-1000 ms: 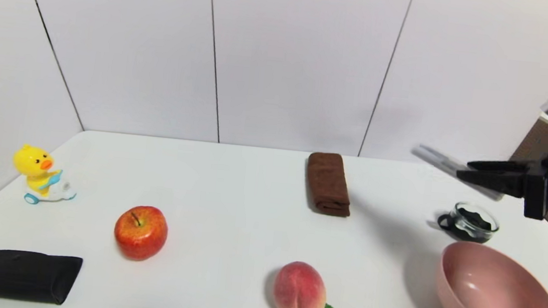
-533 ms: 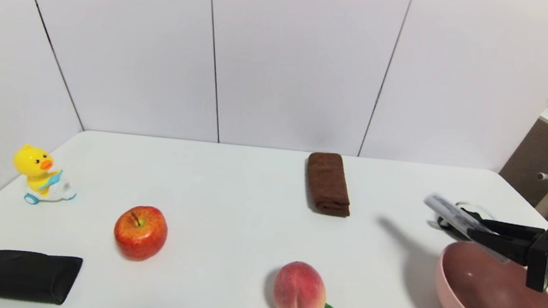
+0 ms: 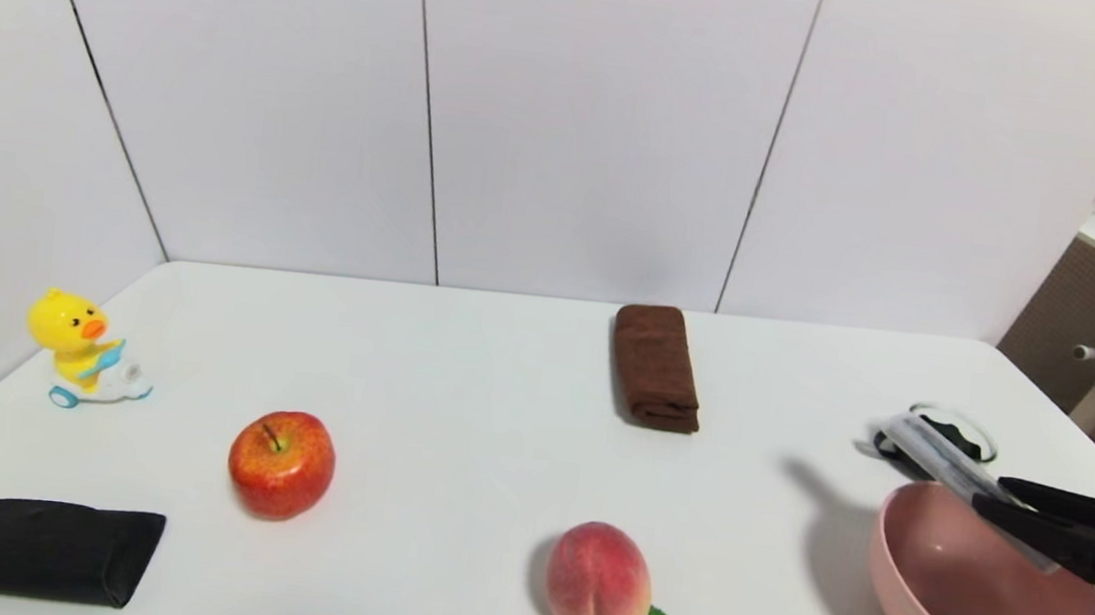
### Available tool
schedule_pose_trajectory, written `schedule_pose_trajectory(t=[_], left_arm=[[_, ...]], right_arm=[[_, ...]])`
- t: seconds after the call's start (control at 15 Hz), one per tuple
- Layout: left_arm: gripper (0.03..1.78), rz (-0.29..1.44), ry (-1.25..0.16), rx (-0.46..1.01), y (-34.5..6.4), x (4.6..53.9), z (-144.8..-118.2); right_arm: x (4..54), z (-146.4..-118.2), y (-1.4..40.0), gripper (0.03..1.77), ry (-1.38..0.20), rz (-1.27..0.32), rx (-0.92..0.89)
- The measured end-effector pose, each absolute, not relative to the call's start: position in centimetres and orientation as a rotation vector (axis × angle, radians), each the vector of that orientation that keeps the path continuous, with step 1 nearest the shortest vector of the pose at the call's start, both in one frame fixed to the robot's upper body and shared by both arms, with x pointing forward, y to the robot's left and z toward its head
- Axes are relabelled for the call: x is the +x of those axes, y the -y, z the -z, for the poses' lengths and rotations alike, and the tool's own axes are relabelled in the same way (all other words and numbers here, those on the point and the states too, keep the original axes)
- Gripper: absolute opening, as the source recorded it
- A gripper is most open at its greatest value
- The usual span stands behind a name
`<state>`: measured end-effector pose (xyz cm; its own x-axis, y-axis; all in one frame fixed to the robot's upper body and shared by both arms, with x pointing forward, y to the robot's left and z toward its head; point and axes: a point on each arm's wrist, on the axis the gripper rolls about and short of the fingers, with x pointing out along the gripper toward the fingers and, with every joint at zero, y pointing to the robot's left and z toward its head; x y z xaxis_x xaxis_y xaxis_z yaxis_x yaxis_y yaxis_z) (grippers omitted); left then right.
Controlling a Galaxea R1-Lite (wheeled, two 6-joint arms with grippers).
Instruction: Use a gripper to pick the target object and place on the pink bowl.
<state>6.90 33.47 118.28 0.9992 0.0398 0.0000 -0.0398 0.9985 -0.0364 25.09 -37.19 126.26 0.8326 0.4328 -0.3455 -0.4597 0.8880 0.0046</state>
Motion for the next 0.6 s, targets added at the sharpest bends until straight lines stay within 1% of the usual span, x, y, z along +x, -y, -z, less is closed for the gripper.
schedule_pose_trajectory(t=[0.33, 0.4, 0.53, 0.6], left_arm=[[1.69, -0.040, 0.001, -0.036, -33.5, 6.9, -118.3], [1.69, -0.039, 0.001, -0.036, -33.5, 6.9, -118.3], [1.69, -0.039, 0.001, -0.036, -33.5, 6.9, -118.3], [1.69, -0.039, 0.001, -0.037, -33.5, 6.9, -118.3]], right_arm=[[23.3, -125.7, 36.6, 0.55, -0.341, -0.473, -0.066], [23.2, -125.7, 36.6, 0.63, -0.339, -0.475, -0.069], [23.2, -125.9, 36.6, 0.87, -0.333, -0.472, -0.070], [23.2, -126.0, 36.6, 0.97, -0.332, -0.471, -0.070]])
